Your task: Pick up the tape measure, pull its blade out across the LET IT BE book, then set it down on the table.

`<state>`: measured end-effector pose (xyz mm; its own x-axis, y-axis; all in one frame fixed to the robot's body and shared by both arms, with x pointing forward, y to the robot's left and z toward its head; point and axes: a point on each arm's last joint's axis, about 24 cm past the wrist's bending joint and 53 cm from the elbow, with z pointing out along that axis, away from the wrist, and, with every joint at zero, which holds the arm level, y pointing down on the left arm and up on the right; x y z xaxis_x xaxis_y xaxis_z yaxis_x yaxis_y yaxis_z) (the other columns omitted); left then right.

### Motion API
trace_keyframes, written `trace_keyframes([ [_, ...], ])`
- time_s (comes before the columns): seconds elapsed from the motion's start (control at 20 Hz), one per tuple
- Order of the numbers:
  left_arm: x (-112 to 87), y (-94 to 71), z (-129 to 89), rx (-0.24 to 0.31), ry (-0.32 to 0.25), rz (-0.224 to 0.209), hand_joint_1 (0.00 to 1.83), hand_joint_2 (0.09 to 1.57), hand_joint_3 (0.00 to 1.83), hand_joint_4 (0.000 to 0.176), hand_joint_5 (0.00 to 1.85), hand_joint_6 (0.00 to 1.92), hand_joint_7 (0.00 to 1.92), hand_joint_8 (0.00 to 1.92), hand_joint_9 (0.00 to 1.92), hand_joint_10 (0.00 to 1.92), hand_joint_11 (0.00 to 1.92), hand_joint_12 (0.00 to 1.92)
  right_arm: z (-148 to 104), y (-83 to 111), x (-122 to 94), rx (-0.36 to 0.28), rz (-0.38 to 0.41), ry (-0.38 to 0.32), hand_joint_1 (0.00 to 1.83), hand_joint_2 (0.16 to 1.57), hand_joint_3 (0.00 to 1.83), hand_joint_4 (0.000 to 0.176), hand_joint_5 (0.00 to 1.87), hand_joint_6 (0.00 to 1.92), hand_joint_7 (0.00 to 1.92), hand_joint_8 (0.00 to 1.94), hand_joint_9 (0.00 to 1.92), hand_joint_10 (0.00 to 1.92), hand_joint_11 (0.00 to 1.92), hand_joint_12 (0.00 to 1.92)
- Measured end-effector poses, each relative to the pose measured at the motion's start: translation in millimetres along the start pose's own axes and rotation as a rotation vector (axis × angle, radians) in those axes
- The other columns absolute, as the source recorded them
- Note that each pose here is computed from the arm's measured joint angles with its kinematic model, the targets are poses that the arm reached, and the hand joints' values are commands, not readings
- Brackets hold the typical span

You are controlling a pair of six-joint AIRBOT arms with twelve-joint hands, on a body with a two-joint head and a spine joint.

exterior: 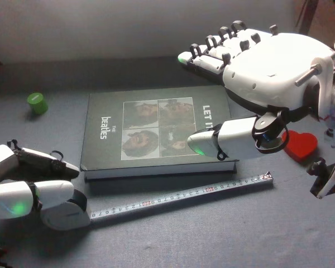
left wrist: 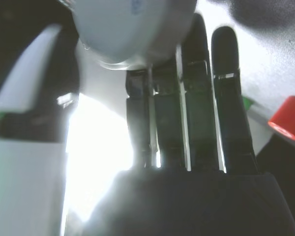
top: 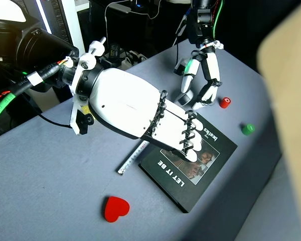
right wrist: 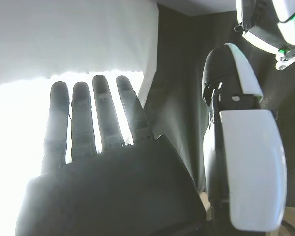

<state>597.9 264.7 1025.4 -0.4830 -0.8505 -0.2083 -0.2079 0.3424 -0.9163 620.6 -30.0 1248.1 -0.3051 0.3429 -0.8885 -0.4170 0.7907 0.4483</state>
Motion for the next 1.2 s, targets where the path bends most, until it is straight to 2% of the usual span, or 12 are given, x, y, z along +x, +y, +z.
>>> trace_keyframes([
  [0.25,-3.9,-4.9,-1.8,0.009,0.019,0.052,0.46,1.05,0.0,0.0,0.6,0.0,0.67,0.0,0.59,0.0,0.19,0.85,0.0,0.3,0.2,-0.001,0.0,0.001,0.28,1.08,0.0,0.009,0.02,0.0,0.05,0.0,0.02,0.0,0.0,0.28],
  [0.3,-8.1,-9.9,-2.1,0.016,0.028,0.091,0.46,1.04,0.0,0.0,0.57,0.0,0.66,0.0,0.57,0.0,0.18,0.84,0.0,0.3,0.3,-0.001,0.0,0.001,0.28,1.08,0.0,0.009,0.02,0.0,0.05,0.0,0.02,0.0,0.0,0.28],
  [0.5,-59.5,-70.9,9.3,0.092,-0.056,0.276,0.44,1.02,0.0,0.0,0.56,0.0,0.65,0.0,0.55,0.0,0.18,0.85,-0.5,1.0,0.7,-0.003,0.0,0.003,0.28,1.08,0.0,0.009,0.02,0.0,0.05,0.0,0.02,0.0,0.0,0.28],
  [0.6,-65.7,-101.5,22.1,0.116,-0.074,0.338,0.45,1.01,0.0,0.0,0.57,0.0,0.64,0.0,0.55,0.0,0.16,0.84,-0.4,0.9,0.6,-0.003,0.0,0.002,0.27,1.09,0.0,0.009,0.02,0.0,0.05,0.0,0.02,0.0,0.0,0.28],
  [0.8,-62.6,-149.7,38.7,0.09,-0.099,0.504,0.47,1.0,0.0,0.0,0.59,0.01,0.66,0.01,0.56,0.0,0.17,0.85,-0.7,0.5,0.3,-0.003,0.0,0.002,0.23,1.11,0.0,0.009,0.02,0.0,0.05,0.0,0.03,0.0,0.0,0.3],
  [0.9,-48.2,-167.4,43.0,0.089,-0.076,0.615,0.49,1.0,0.0,0.0,0.69,0.02,0.77,0.03,0.72,0.06,0.31,0.95,-1.2,-1.0,-0.6,0.001,0.0,-0.001,0.26,1.1,0.0,0.0,0.32,0.02,0.38,0.01,0.32,0.02,0.07,0.71],
  [0.95,-36.6,-173.2,43.7,0.1,-0.058,0.654,0.53,1.03,0.0,0.0,0.76,0.03,0.85,0.06,0.82,0.13,0.39,1.07,-1.3,-0.6,-0.6,0.0,-0.001,-0.001,0.36,1.09,0.0,0.0,0.59,0.06,0.68,0.06,0.62,0.1,0.29,0.89],
  [1.0,-24.7,-179.2,45.0,0.112,-0.04,0.692,0.59,1.07,0.0,0.0,0.9,0.07,0.92,0.33,0.78,0.74,0.55,1.25,-1.5,0.4,-0.1,-0.003,-0.002,0.0,0.55,1.07,0.0,0.0,0.8,0.39,0.87,0.42,0.68,0.97,0.57,1.42],
  [1.05,-12.9,-185.5,47.0,0.121,-0.027,0.706,0.66,1.1,0.0,0.0,1.0,0.21,0.86,0.94,0.77,1.22,0.71,1.4,-1.6,1.0,0.3,-0.004,-0.001,0.002,0.69,1.06,0.0,0.0,0.68,1.06,0.8,1.11,0.74,1.57,0.77,1.8],
  [1.1,18.7,-212.5,56.5,0.156,0.002,0.74,0.72,1.11,0.0,0.0,0.88,0.68,0.8,1.3,0.76,1.48,0.76,1.5,-1.7,0.4,1.4,-0.003,0.001,0.005,0.76,1.05,0.0,0.0,0.61,1.39,0.74,1.49,0.8,1.85,0.91,1.9],
  [1.15,24.9,-217.4,57.3,0.168,-0.002,0.757,0.72,1.11,0.0,0.0,0.88,0.68,0.8,1.3,0.76,1.48,0.76,1.5,-1.7,0.4,1.2,-0.003,0.0,0.004,0.76,1.05,0.0,0.0,0.61,1.39,0.74,1.49,0.8,1.85,0.91,1.9],
  [1.2,33.2,-222.6,58.3,0.175,-0.018,0.745,0.97,1.09,0.0,0.0,0.88,1.67,0.87,1.8,0.89,1.83,0.87,1.84,-1.7,0.7,0.9,-0.004,-0.003,0.003,0.91,1.06,0.0,0.0,0.66,1.82,0.8,1.85,0.98,1.91,1.18,1.92],
])
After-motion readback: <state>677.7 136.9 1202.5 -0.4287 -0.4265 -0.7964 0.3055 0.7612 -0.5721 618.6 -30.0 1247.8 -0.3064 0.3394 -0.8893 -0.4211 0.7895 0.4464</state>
